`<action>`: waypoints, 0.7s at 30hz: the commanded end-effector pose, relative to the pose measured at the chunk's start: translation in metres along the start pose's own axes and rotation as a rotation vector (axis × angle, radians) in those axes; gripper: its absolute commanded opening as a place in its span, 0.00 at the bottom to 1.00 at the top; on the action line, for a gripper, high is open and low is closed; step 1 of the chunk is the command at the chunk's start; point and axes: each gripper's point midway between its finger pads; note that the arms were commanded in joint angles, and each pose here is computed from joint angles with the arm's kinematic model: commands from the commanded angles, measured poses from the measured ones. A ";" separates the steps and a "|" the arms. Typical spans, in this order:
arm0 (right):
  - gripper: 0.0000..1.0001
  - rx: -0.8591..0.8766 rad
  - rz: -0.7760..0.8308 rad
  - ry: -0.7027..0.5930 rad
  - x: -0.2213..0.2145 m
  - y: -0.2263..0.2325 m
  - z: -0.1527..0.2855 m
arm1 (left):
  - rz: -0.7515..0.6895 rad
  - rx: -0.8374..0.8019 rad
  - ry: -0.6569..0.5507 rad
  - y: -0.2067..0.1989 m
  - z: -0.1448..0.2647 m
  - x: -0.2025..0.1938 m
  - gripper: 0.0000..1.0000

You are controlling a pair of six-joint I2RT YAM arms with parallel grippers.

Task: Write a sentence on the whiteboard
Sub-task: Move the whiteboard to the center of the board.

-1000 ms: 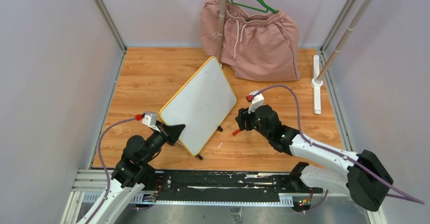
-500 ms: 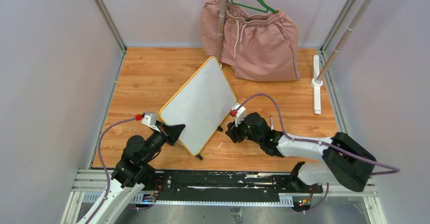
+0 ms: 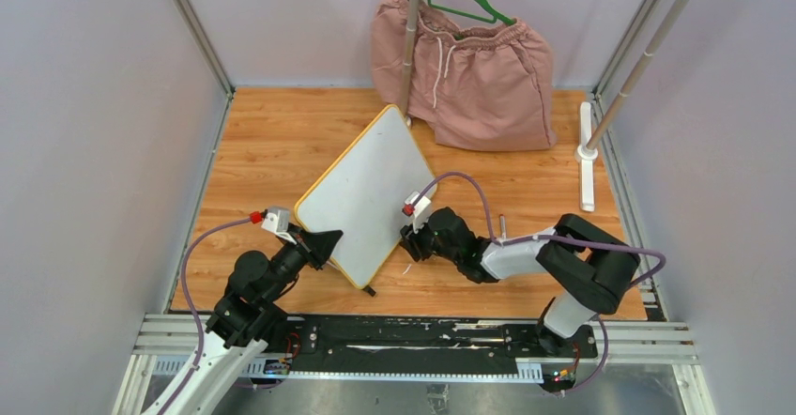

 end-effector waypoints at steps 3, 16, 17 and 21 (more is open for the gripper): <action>0.37 -0.061 0.015 -0.062 0.013 -0.007 -0.013 | -0.007 -0.108 -0.043 -0.025 0.010 0.016 0.00; 0.00 -0.275 0.055 -0.155 0.026 -0.045 -0.002 | -0.008 -0.132 -0.063 -0.030 0.009 0.020 0.00; 0.00 -0.295 0.057 -0.160 0.027 -0.048 0.001 | -0.010 -0.135 -0.069 -0.030 0.009 0.021 0.00; 0.00 -0.362 0.094 -0.172 0.030 -0.061 0.015 | -0.017 -0.155 -0.097 -0.034 0.008 0.027 0.00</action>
Point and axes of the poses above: each gripper's point midway between its finger pads, its own z axis back along the fingers, its own y axis along the line the jaws close on, x = y × z, and after that the axes turned 1 degree about z, right-handed
